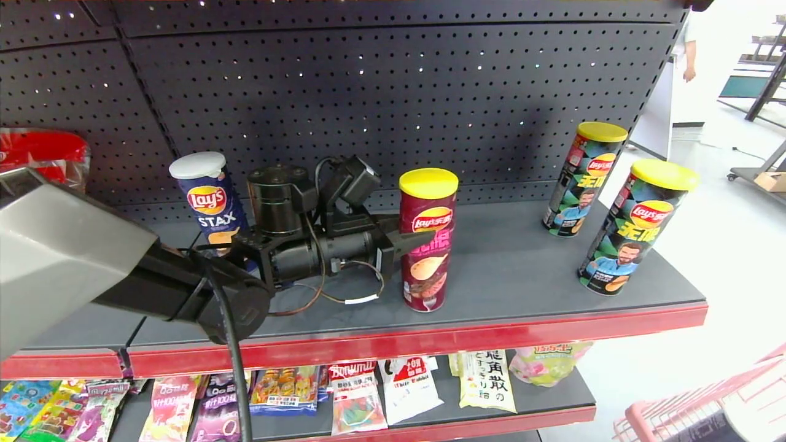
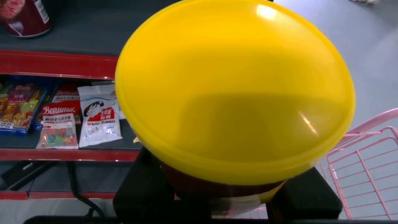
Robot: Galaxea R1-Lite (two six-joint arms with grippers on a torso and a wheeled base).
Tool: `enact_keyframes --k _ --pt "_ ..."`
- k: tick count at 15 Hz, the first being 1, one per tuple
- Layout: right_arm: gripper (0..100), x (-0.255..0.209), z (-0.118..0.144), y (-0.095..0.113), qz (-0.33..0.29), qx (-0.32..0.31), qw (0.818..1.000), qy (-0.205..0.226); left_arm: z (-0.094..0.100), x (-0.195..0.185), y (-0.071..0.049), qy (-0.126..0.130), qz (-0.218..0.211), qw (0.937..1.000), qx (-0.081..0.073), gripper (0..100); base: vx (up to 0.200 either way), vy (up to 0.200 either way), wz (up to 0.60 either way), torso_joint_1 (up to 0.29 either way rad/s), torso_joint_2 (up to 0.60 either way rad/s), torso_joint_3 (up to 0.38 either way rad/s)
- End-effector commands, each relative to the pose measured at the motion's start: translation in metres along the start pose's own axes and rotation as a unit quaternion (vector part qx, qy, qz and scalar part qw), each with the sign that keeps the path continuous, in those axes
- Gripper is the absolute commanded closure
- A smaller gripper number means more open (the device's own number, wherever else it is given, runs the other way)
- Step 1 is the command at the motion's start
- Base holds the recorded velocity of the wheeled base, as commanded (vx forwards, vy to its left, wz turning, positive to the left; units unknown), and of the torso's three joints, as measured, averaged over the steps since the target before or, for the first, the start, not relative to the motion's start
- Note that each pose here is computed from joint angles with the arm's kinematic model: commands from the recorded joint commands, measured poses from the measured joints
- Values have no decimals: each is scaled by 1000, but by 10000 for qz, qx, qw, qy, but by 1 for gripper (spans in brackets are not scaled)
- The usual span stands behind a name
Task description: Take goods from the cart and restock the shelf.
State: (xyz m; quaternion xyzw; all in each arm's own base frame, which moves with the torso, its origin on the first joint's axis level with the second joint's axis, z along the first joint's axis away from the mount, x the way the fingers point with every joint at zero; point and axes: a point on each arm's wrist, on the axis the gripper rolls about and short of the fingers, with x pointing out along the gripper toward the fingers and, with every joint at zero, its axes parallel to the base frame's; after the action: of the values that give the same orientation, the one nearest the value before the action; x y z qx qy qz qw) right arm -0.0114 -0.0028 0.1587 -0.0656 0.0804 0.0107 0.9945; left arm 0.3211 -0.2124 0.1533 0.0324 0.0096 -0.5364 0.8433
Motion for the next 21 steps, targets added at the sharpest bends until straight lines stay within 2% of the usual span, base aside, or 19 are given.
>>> enact_keyframes --k 1,7,13,21 --pt "100 0 0 0 1 -1 10000 -8 -1 -1 -6 32 -61 10000 -24 100 0 0 0 0 0 0" --pt "100 -1 1 0 -3 2 10000 -38 -4 -17 -18 174 -134 9997 -97 100 0 0 0 0 0 0" --pt "100 -3 1 0 -17 6 10000 -90 -3 -18 -16 148 -201 9996 -111 100 0 0 0 0 0 0" --pt "100 -3 3 -1 -29 1 9999 -127 4 -23 -18 67 -234 9997 -22 100 0 0 0 0 0 0"
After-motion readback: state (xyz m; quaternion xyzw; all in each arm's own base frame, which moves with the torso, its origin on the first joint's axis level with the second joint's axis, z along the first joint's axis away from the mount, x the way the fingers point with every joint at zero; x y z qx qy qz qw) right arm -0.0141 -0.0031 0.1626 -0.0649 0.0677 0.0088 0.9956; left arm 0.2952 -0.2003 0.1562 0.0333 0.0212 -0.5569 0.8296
